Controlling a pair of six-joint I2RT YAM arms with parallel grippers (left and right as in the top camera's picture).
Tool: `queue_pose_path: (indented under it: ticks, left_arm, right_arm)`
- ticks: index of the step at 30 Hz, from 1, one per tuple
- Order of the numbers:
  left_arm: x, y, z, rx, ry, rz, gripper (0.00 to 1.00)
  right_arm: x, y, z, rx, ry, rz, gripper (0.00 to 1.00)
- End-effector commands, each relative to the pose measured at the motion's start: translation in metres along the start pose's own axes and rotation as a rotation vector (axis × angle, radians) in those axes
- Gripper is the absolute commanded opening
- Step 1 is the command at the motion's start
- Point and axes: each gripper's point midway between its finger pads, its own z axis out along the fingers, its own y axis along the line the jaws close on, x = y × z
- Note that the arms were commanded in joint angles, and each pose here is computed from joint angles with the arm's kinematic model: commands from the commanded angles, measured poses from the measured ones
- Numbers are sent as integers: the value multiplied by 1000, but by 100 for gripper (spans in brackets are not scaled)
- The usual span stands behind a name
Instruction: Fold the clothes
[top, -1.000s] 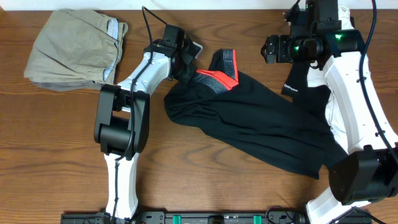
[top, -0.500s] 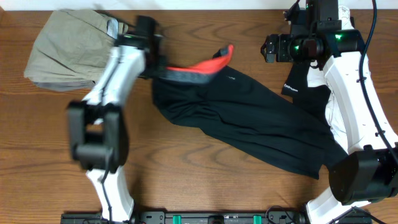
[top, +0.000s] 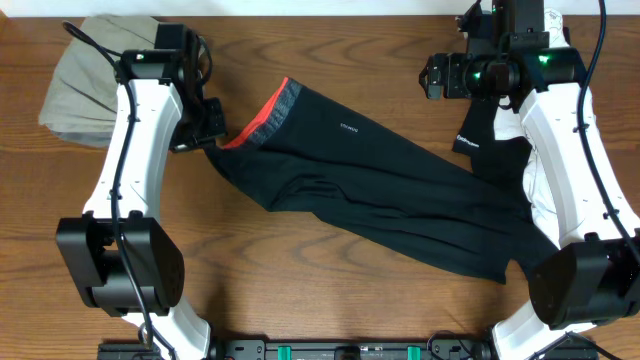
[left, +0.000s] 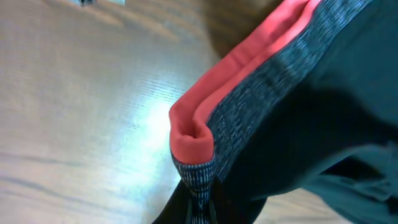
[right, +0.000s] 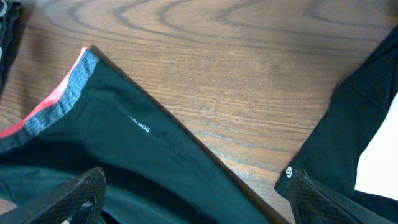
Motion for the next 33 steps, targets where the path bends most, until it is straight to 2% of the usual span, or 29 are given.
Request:
queue_pose_path:
  ticks: [1, 7, 8, 10, 12, 14, 15, 20, 25, 33]
  left_arm:
    - [16, 8, 12, -37, 72, -16, 6]
    - [39, 23, 28, -102, 158, -15, 7]
    - [42, 28, 31, -125, 168, -15, 13]
    - [46, 35, 34, -148, 181, -29, 38]
    - [46, 40, 35, -148, 187, -44, 56]
    - [46, 45, 35, -148, 188, -60, 81]
    - [45, 47, 35, -148, 189, -67, 86]
    - [37, 49, 37, -131, 159, -60, 89]
    - [16, 7, 35, 13, 69, 126, 89]
    - [-32, -46, 9, 109, -158, 250, 98]
  right_arm:
    - [6, 2, 10, -4, 27, -12, 91]
    - [8, 2, 10, -2, 36, -10, 92]
    - [8, 2, 10, -2, 38, -10, 92]
    - [9, 2, 10, -2, 40, -10, 92]
    - [9, 2, 10, -2, 41, -10, 93]
    - [9, 2, 10, -1, 41, -10, 93]
    - [9, 2, 10, -2, 40, -10, 93]
    - [7, 2, 10, -3, 32, -17, 93]
    - [13, 0, 9, 1, 59, -22, 94]
    - [12, -6, 1, -19, 53, 28, 93]
